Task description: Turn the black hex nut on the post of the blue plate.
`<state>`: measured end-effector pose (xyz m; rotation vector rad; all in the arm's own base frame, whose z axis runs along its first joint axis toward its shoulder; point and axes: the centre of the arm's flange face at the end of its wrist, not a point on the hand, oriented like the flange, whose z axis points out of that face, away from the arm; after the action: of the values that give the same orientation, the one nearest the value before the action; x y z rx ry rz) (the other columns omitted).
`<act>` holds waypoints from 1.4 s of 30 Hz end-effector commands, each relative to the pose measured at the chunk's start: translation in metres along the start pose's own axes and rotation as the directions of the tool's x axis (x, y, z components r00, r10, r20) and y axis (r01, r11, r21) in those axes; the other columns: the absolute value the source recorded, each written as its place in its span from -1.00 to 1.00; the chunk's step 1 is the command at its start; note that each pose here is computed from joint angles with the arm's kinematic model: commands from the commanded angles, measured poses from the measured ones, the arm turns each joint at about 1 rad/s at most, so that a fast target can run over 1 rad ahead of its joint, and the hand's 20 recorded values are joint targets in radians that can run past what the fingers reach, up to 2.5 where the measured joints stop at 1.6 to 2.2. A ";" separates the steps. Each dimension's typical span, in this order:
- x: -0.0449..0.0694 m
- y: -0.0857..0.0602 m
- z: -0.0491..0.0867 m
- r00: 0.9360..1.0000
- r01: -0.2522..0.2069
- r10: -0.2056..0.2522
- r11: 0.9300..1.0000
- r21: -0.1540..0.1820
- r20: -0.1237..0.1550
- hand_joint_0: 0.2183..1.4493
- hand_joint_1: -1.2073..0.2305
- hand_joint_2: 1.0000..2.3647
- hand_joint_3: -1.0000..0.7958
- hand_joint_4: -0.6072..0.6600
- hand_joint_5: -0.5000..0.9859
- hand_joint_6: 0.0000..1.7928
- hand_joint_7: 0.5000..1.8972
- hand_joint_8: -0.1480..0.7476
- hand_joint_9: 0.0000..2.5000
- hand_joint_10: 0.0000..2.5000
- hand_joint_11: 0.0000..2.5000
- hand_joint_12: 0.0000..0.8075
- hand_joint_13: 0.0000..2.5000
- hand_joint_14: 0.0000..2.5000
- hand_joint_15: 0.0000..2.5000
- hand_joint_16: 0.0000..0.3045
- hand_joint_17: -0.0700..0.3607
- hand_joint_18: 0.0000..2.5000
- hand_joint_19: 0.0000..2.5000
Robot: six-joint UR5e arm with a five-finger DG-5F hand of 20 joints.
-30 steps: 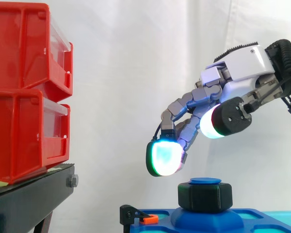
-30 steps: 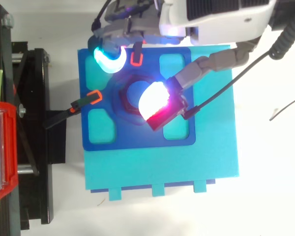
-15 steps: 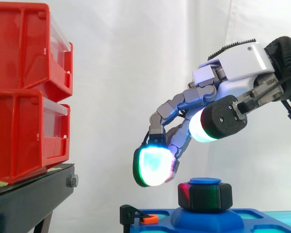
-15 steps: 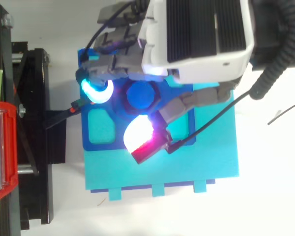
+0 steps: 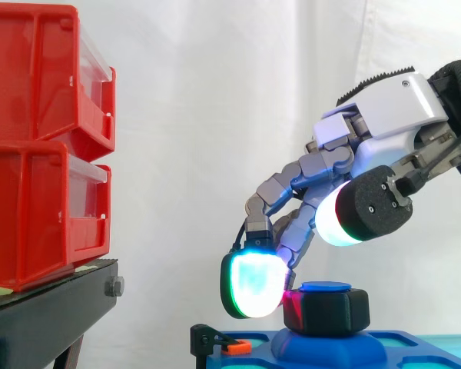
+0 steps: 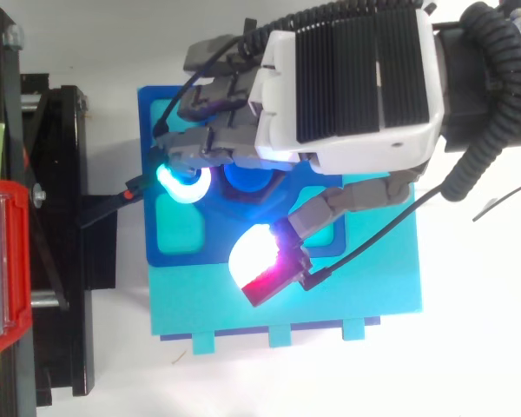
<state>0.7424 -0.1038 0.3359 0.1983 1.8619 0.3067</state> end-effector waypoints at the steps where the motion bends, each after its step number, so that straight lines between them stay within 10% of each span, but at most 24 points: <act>1: 0.000 -0.004 -0.003 1.000 0.012 -0.012 1.000 0.007 -0.012 -0.54 0.23 -1.00 -0.44 0.33 -0.53 -0.44 -0.42 -0.08 -0.46 -0.99 -0.76 -0.14 -0.65 -1.00 -0.91 -0.64 -0.11 -0.79 -0.90; 32: -0.021 -0.044 -0.028 0.993 0.095 -0.092 0.995 0.041 -0.070 -0.54 0.21 -1.00 -0.44 0.32 -0.53 -0.44 -0.42 -0.08 -0.46 -0.99 -0.76 -0.14 -0.65 -1.00 -0.91 -0.64 -0.11 -0.79 -0.90; 42: -0.026 -0.044 -0.027 0.994 0.100 -0.098 0.994 0.036 -0.048 -0.55 0.21 -1.00 -0.44 0.33 -0.53 -0.44 -0.42 -0.08 -0.46 -0.99 -0.77 -0.14 -0.65 -0.99 -0.91 -0.64 -0.10 -0.79 -0.90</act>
<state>0.7237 -0.1567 0.3532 0.1292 1.9270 0.2073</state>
